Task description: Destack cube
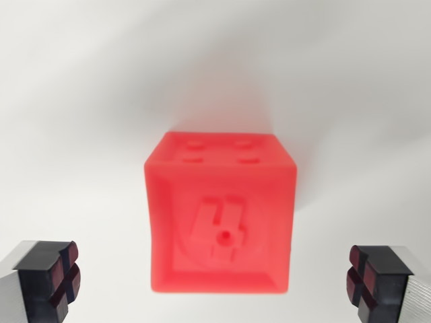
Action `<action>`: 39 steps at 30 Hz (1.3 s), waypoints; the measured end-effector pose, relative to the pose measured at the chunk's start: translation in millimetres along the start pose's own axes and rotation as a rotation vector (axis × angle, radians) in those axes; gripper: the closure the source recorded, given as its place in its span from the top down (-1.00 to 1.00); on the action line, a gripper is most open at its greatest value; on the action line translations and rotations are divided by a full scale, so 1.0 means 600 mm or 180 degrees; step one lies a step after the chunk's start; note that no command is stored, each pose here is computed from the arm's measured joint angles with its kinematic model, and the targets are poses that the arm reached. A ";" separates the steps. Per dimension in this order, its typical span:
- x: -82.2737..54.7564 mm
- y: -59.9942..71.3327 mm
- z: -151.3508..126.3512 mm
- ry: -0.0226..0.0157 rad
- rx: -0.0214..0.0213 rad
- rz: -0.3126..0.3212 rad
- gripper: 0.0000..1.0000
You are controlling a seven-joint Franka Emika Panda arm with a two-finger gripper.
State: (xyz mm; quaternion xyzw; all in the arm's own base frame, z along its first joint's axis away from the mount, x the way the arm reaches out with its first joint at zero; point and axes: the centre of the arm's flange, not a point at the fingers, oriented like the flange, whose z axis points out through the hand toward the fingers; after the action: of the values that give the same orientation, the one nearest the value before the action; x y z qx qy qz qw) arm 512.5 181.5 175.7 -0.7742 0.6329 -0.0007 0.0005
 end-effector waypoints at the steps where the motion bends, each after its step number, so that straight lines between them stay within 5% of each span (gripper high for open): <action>1: 0.000 0.000 -0.007 0.0000 0.0003 0.0000 1.00; 39: 0.001 0.001 -0.265 0.0007 0.0009 0.0008 1.00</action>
State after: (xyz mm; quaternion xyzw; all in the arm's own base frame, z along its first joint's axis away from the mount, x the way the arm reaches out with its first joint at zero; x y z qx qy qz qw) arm 511.8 180.9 334.4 -0.7734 0.6339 -0.0025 0.0009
